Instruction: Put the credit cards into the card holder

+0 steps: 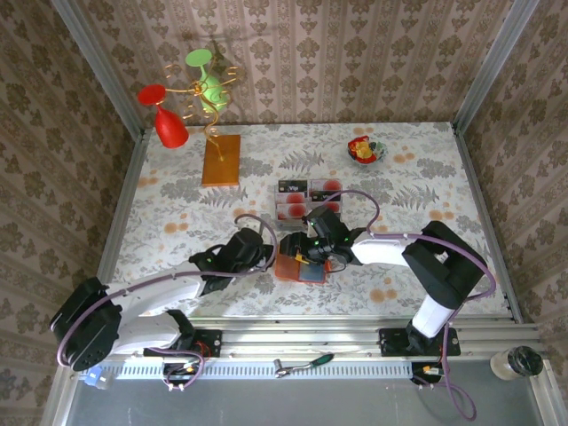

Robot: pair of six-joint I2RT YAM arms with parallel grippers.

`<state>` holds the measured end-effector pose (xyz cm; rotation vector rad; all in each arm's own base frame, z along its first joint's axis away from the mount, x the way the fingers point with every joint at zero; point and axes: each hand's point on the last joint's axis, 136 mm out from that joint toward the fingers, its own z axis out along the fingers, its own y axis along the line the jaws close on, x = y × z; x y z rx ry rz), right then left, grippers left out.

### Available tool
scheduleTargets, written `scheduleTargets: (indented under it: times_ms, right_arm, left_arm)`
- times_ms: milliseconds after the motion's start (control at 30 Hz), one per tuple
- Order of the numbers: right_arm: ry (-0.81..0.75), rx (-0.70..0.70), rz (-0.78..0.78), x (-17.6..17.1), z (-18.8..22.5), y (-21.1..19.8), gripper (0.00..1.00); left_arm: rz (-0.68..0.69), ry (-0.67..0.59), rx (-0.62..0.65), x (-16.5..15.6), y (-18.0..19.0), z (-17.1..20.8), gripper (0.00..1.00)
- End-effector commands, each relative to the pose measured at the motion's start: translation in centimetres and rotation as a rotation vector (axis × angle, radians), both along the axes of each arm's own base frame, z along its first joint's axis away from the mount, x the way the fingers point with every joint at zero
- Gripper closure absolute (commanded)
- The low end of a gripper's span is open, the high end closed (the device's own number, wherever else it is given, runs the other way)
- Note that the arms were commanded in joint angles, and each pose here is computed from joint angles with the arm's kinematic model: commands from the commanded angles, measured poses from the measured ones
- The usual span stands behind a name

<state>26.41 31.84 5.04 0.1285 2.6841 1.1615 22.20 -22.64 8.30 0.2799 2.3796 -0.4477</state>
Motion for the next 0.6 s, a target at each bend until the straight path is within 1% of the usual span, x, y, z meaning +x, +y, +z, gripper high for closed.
scheduleTargets:
  times_ms: [0,67,233,333,400,567]
  right_arm:
    - [-0.006,0.006,-0.01,0.0,0.1,-0.4,0.39]
    - [-0.004,0.006,-0.008,-0.1,0.1,-0.6,0.48]
    - [0.006,-0.003,-0.012,-0.3,-0.5,-0.9,0.75]
    - [0.015,-0.008,-0.01,-0.2,-0.8,-0.8,0.87]
    - [0.024,-0.012,-0.002,-0.1,-1.2,-0.6,0.92]
    - [0.042,-0.029,0.002,0.0,-2.1,-0.3,0.93]
  left_arm:
    - [0.001,0.019,0.009,-0.5,0.0,-1.0,0.46]
    - [0.003,0.019,0.008,-0.5,-0.1,-1.1,0.46]
    - [0.006,0.016,0.012,-0.5,0.0,-1.0,0.46]
    - [0.006,0.013,0.019,-0.6,0.2,-0.9,0.46]
    - [0.005,0.012,0.019,-0.6,0.2,-0.9,0.46]
    - [-0.007,0.026,0.033,-0.7,0.1,-1.2,0.39]
